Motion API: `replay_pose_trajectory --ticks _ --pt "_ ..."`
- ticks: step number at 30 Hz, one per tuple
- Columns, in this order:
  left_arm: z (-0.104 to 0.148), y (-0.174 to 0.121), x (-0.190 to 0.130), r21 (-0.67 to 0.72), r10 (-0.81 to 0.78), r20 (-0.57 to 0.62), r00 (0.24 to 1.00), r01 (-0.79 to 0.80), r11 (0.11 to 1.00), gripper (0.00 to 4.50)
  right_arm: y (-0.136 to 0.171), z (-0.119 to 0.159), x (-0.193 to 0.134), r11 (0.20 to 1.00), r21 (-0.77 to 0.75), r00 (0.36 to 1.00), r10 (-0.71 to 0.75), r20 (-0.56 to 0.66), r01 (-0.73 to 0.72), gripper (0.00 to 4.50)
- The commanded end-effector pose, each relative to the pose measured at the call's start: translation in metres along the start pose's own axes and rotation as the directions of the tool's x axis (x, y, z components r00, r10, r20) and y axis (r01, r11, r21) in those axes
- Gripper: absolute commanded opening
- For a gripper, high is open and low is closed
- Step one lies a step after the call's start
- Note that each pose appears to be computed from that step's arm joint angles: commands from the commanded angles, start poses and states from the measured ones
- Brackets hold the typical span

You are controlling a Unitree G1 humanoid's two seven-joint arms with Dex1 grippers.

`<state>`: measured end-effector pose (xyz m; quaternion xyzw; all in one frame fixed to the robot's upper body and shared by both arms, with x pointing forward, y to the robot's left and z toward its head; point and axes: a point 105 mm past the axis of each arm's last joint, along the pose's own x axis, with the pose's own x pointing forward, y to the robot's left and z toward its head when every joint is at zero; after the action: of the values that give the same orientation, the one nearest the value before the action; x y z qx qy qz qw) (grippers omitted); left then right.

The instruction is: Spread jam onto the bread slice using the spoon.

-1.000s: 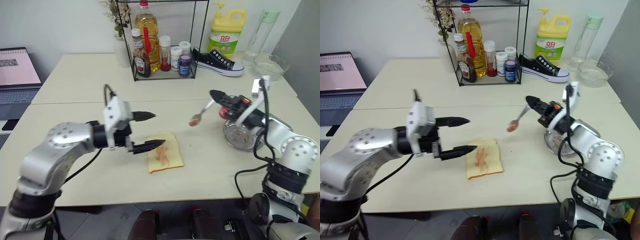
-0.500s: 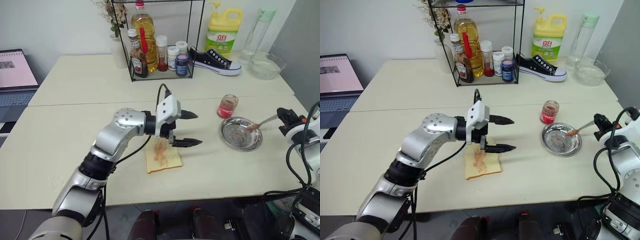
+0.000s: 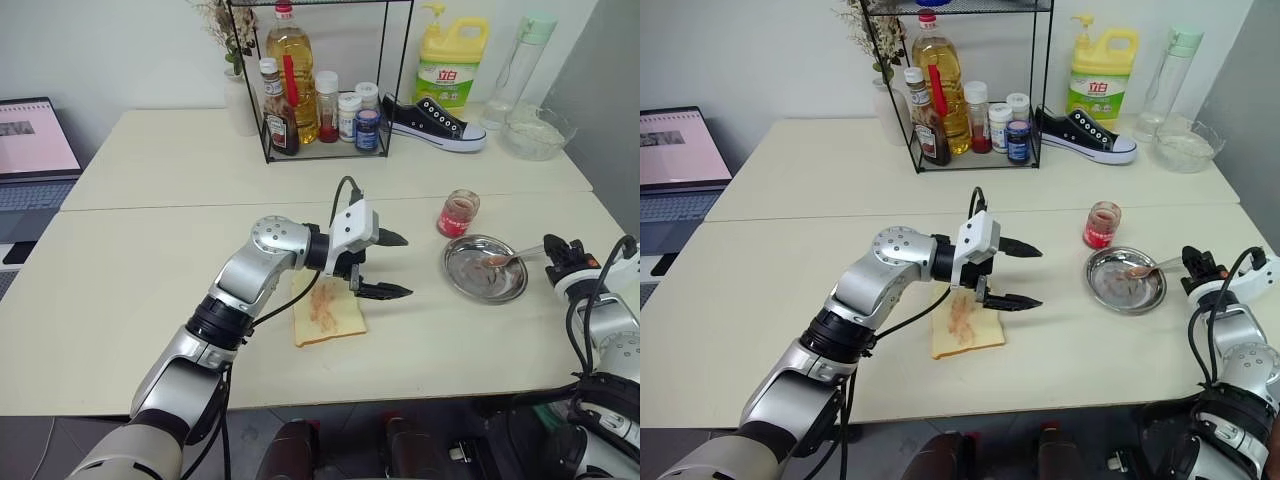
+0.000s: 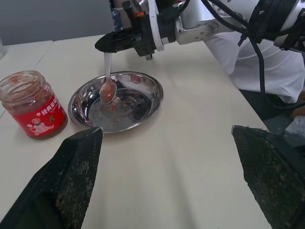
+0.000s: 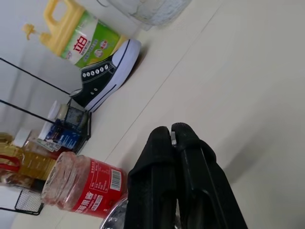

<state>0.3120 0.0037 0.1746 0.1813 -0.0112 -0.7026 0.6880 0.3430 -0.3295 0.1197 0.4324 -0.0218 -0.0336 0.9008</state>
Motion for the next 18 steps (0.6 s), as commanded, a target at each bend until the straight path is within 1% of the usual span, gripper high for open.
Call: replay_pose_trajectory --ticks 1,3,6,8,9,10,13,14,15,16,18 --pt "0.012 -0.003 -0.002 0.054 -0.010 0.021 1.000 0.009 0.999 4.50 -0.007 -0.001 -0.002 1.000 0.010 1.000 0.005 0.003 -0.005 0.02" --pt "0.012 -0.004 -0.002 0.053 -0.012 0.022 1.000 0.011 0.999 4.50 -0.009 0.001 -0.002 1.000 0.028 1.000 -0.003 0.019 0.003 0.02" --pt "0.013 -0.004 -0.003 0.053 -0.011 0.021 1.000 0.010 0.999 4.50 -0.010 0.006 -0.001 0.999 0.052 0.999 -0.008 0.041 0.006 0.69" --pt "0.013 -0.004 -0.004 0.054 -0.009 0.017 1.000 0.008 0.998 4.50 -0.013 0.012 -0.001 0.998 0.060 0.998 -0.020 0.056 0.017 1.33" --pt "0.012 -0.003 -0.004 0.055 -0.007 0.016 1.000 0.006 0.998 4.50 -0.014 0.015 -0.001 0.998 0.062 0.998 -0.026 0.065 0.022 1.72" --pt "0.013 -0.003 -0.005 0.055 -0.006 0.015 1.000 0.005 0.998 4.50 -0.014 0.018 -0.001 0.998 0.064 0.997 -0.028 0.073 0.024 2.00" --pt "0.012 -0.002 -0.010 0.056 0.007 0.008 1.000 -0.008 0.998 4.50 -0.012 0.038 -0.005 0.998 0.052 0.993 -0.027 0.114 0.022 3.17" --pt "0.010 0.000 -0.018 0.048 0.030 -0.003 1.000 -0.030 0.998 4.50 -0.007 0.054 -0.010 1.000 0.008 0.990 -0.022 0.138 0.021 3.17" --pt "0.008 0.002 -0.026 0.041 0.049 -0.014 0.999 -0.049 0.998 4.50 -0.003 0.067 -0.014 0.999 -0.034 0.988 -0.016 0.157 0.022 3.59" --pt "0.005 0.003 -0.034 0.030 0.067 -0.027 0.997 -0.066 0.997 4.50 0.001 0.081 -0.018 0.996 -0.086 0.983 -0.018 0.182 0.034 3.59" --pt "0.000 0.004 -0.049 0.010 0.096 -0.054 0.994 -0.096 0.995 4.50 0.009 0.099 -0.022 0.979 -0.197 0.980 -0.015 0.200 0.056 4.26"
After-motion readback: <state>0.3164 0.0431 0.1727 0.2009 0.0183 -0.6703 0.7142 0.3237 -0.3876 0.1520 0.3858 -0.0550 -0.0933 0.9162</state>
